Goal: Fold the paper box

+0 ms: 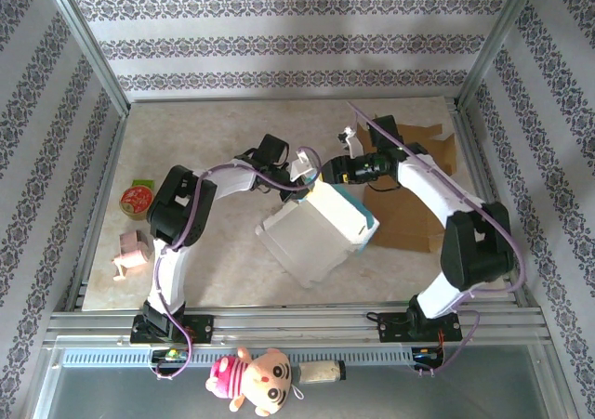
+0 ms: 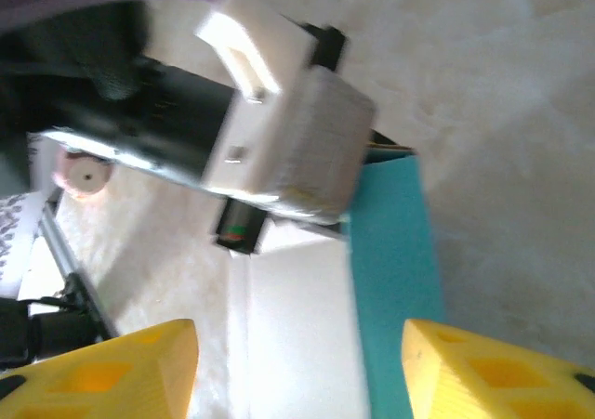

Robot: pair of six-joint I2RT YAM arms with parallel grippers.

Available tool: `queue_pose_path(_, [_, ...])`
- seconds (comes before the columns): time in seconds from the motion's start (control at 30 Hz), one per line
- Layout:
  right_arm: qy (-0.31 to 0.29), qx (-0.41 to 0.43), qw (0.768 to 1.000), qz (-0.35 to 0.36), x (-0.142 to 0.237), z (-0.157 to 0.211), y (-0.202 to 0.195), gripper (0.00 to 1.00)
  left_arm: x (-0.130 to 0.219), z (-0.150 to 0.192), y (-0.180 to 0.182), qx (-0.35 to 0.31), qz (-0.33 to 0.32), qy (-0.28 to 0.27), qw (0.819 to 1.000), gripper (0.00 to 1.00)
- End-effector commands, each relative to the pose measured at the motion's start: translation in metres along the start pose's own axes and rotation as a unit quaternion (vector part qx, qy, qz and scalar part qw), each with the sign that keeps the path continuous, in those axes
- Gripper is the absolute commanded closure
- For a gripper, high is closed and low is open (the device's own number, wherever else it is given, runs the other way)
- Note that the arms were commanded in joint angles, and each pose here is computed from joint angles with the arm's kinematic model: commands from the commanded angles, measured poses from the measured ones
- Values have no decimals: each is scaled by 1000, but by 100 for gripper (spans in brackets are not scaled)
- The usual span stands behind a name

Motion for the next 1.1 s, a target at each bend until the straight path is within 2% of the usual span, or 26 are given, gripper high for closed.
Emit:
queue_pose_path(0.0, [-48, 1, 998, -27, 22, -12, 14, 38, 0, -18, 0, -68, -39, -53, 996, 100])
queue_pose_path(0.07, [-45, -9, 999, -19, 23, -5, 6, 39, 1, -23, 1, -72, -48, -74, 993, 100])
queue_pose_path(0.2, [-15, -36, 999, -9, 14, 16, -9, 47, 1, -24, -1, -75, -43, -76, 993, 100])
queue_pose_path(0.37, [5, -43, 998, 41, 4, 32, -34, 53, 4, -21, -7, -89, -41, -85, 992, 100])
queue_pose_path(0.43, [14, -49, 998, 28, -2, 38, -34, 54, 4, -20, -8, -95, -44, -87, 991, 100])
queue_pose_path(0.63, [44, -37, 998, 15, -25, 52, -25, 66, -1, -21, -6, -101, -74, -87, 988, 100])
queue_pose_path(0.73, [57, -16, 997, 46, -30, 58, -27, 72, 3, -26, 0, -92, -106, -108, 984, 90])
queue_pose_path(0.87, [71, 12, 993, 90, -33, 65, -31, 75, 16, -35, 7, -60, -143, -155, 976, 73])
queue_pose_path(0.97, [81, 29, 990, 112, -36, 70, -32, 75, 24, -40, 4, -45, -148, -180, 971, 60])
queue_pose_path(1.07, [88, 42, 987, 126, -38, 73, -33, 76, 32, -43, -1, -44, -149, -200, 967, 56])
Point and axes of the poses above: each hand's point on the last joint's axis, 136 mm out from that joint toward the fingers, its own x axis back along the fingers, its own y axis along the line the jaws close on, z = x × y, the point moved 1 cm from there along x, back along the fingers, and after that the axes turned 8 degrees about x, right-handed, at the moved point
